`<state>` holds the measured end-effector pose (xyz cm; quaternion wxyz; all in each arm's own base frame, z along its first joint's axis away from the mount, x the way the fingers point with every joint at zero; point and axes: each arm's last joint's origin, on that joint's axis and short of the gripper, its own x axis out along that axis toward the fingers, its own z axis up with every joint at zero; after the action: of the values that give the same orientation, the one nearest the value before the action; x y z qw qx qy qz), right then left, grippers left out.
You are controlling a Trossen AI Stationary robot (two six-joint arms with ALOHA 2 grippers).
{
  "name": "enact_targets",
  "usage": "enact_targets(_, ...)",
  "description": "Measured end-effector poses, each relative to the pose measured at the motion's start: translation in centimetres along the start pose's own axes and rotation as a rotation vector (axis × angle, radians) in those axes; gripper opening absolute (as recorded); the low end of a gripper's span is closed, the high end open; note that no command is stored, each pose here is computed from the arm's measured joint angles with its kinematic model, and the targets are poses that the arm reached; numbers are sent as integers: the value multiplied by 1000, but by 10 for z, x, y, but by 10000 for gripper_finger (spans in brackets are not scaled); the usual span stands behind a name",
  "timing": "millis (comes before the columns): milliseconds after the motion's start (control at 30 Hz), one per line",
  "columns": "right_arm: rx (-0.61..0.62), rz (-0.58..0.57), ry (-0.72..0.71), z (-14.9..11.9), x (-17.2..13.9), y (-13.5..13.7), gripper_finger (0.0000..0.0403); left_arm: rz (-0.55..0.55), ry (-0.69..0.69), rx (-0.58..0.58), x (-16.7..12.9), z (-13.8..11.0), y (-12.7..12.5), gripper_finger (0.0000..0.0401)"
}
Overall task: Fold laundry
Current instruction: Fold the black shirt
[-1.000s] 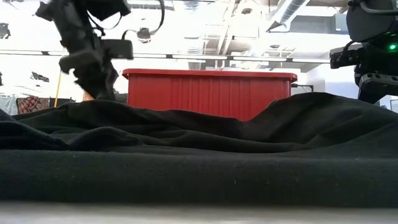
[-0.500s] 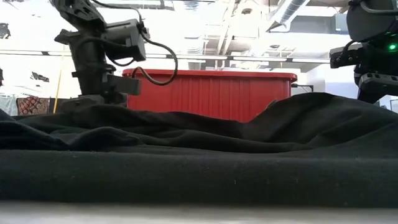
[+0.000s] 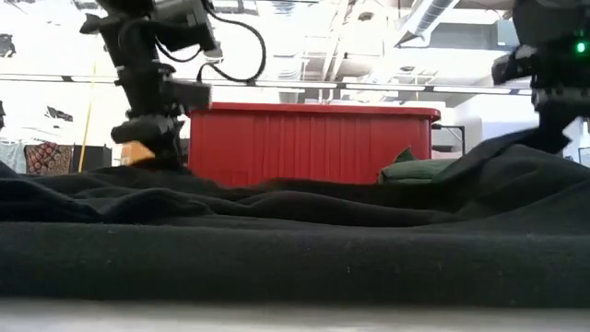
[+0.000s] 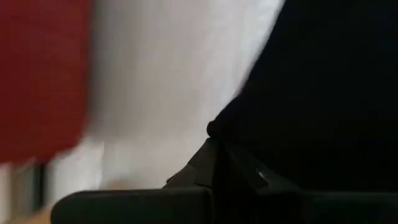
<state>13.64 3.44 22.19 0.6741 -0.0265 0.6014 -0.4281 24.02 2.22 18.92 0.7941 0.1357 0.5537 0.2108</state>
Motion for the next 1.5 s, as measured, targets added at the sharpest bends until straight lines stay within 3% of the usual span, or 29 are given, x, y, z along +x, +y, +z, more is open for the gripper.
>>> enact_targets(167, 13, 86, 12, 14, -26, -8, 17, 75, -134, -56, -37, 7, 22, 0)
enact_targets(367, 56, 196, -15, 30, -52, -17, 17, 147, -206, -107, -81, -2, 48, 0)
enact_targets(600, -26, 291, 25, 43, -63, -28, 17, 203, -267, -159, -124, -17, 72, 0)
enact_targets(800, -93, 278, 52, 54, -51, -43, 17, 217, -313, -190, -146, -25, 84, 0)
enact_targets(967, -135, 223, 30, 61, -40, -70, 17, 261, -309, -178, -156, -28, 91, 0)
enact_targets(1267, -99, 187, 27, 52, -29, -116, 17, 305, -297, -155, -161, -26, 102, 0)
enact_targets(1367, -82, 257, 32, 47, -30, -122, 17, 275, -290, -161, -159, -27, 104, 0)
enact_targets(1500, -127, 417, 19, 39, -36, -121, 17, 76, -326, -149, -159, -26, 99, 0)
